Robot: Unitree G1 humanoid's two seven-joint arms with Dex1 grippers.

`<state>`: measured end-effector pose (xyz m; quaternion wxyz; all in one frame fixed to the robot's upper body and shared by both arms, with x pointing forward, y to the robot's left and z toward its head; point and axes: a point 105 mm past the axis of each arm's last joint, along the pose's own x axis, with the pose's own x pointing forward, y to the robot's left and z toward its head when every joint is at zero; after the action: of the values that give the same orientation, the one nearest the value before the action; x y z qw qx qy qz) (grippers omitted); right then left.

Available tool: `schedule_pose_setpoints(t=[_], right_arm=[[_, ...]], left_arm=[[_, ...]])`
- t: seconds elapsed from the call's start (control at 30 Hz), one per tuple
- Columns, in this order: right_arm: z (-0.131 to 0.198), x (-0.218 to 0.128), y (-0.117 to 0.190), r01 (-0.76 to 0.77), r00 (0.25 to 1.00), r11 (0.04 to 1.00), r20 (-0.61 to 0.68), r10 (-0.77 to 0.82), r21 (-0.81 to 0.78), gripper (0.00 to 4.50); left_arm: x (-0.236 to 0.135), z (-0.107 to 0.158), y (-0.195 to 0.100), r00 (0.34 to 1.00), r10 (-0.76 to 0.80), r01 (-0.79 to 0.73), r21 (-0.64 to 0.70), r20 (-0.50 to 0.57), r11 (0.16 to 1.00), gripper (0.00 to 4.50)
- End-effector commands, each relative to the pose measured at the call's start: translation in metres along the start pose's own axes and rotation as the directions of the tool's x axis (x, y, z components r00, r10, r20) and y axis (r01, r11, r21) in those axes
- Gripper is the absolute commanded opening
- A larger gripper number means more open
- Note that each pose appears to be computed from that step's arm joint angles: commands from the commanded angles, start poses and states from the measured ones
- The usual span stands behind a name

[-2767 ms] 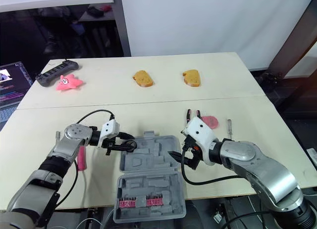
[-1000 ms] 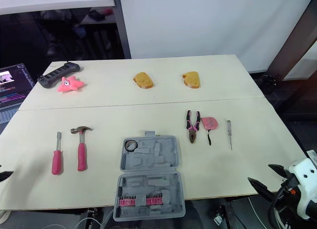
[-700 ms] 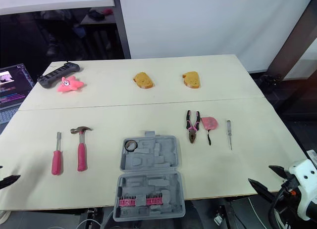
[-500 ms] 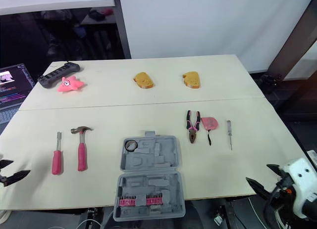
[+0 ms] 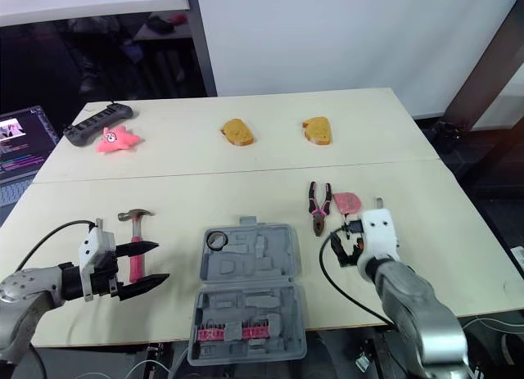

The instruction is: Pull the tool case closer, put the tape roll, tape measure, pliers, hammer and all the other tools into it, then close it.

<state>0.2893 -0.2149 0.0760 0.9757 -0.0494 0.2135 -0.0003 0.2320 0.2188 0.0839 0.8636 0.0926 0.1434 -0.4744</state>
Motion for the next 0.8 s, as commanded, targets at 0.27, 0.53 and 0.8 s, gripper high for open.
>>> schedule_pose_setpoints(t=[0.27,0.53,0.8], right_arm=[[0.008,0.038,0.001,0.091,0.995,0.996,-0.026,-0.091,-0.004,4.50],[0.010,0.050,0.002,0.079,0.997,0.997,-0.014,-0.079,0.006,4.50],[0.002,0.062,0.010,0.075,0.997,0.997,-0.038,-0.074,0.030,4.50]], left_arm=[[0.007,0.050,-0.030,0.964,-0.228,0.202,0.181,0.137,0.963,4.48],[0.007,0.051,-0.039,0.939,-0.271,0.224,0.223,0.210,0.949,4.48],[0.008,0.046,-0.040,0.934,-0.298,0.249,0.237,0.196,0.939,4.48]])
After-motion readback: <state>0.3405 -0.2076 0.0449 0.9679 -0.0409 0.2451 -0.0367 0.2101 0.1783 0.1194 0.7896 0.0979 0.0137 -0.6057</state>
